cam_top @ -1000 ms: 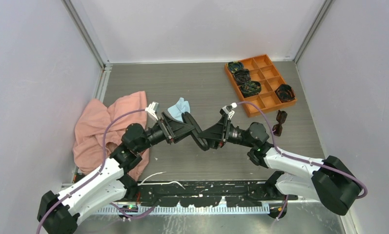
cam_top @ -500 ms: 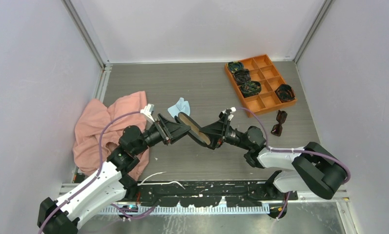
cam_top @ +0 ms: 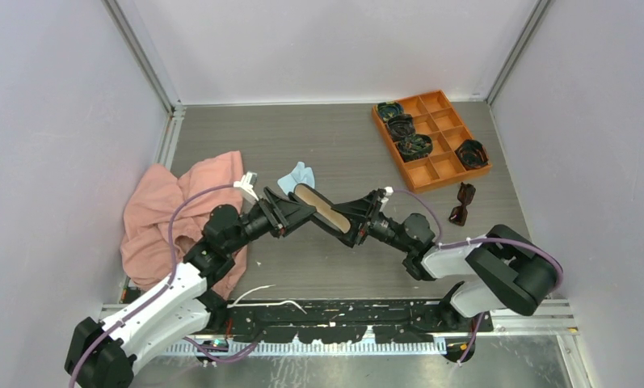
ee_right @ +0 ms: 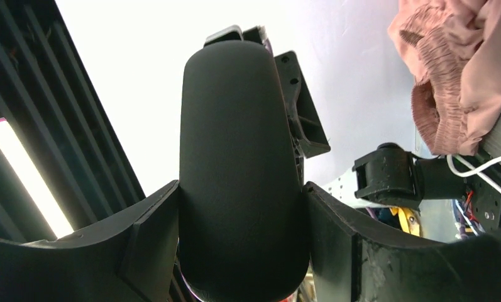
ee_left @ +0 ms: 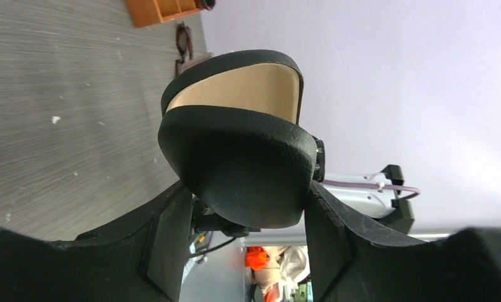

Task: Organize the sunglasses
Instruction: Open the sunglasses case.

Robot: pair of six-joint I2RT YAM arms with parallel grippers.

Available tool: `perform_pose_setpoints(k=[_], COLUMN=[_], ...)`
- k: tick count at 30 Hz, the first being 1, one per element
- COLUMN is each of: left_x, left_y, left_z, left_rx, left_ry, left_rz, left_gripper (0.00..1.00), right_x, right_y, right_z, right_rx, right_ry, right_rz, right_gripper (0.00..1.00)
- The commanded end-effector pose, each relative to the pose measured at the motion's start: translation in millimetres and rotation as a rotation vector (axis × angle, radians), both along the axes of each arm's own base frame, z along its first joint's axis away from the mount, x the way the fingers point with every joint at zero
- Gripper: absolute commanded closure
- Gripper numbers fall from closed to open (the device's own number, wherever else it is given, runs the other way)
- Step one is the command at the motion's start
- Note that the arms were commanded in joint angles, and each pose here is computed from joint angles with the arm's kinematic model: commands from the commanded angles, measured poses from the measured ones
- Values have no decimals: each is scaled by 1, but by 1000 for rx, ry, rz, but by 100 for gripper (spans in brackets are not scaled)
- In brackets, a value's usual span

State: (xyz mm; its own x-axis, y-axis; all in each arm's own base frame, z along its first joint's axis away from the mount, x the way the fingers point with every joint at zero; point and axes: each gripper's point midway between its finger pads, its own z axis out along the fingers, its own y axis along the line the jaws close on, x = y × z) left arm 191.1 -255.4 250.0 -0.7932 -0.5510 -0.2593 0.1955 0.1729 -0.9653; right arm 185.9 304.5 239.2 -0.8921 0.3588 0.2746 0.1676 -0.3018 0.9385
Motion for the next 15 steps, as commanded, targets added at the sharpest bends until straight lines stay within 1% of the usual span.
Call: perform_pose_setpoints(k=[1, 6, 10, 15], left_x=[-4, -10, -11, -10], left_y=[-2, -1, 3, 5], left_z=[23, 34, 38, 36], left_rx=[-10, -1, 42, 98], left_ry=[-201, -280, -321, -354], left_rz=[-47, -62, -52, -54], left_gripper=[100, 100, 100, 100], right_x=[29, 41, 46, 50], right_y=[-10, -9, -10, -7], right_z=[10, 3, -11, -10], right_rx=[102, 127, 130, 144], right_ry=[116, 212, 292, 316], right_rz=[-108, -125, -137, -129], right_gripper=[52, 52, 52, 50])
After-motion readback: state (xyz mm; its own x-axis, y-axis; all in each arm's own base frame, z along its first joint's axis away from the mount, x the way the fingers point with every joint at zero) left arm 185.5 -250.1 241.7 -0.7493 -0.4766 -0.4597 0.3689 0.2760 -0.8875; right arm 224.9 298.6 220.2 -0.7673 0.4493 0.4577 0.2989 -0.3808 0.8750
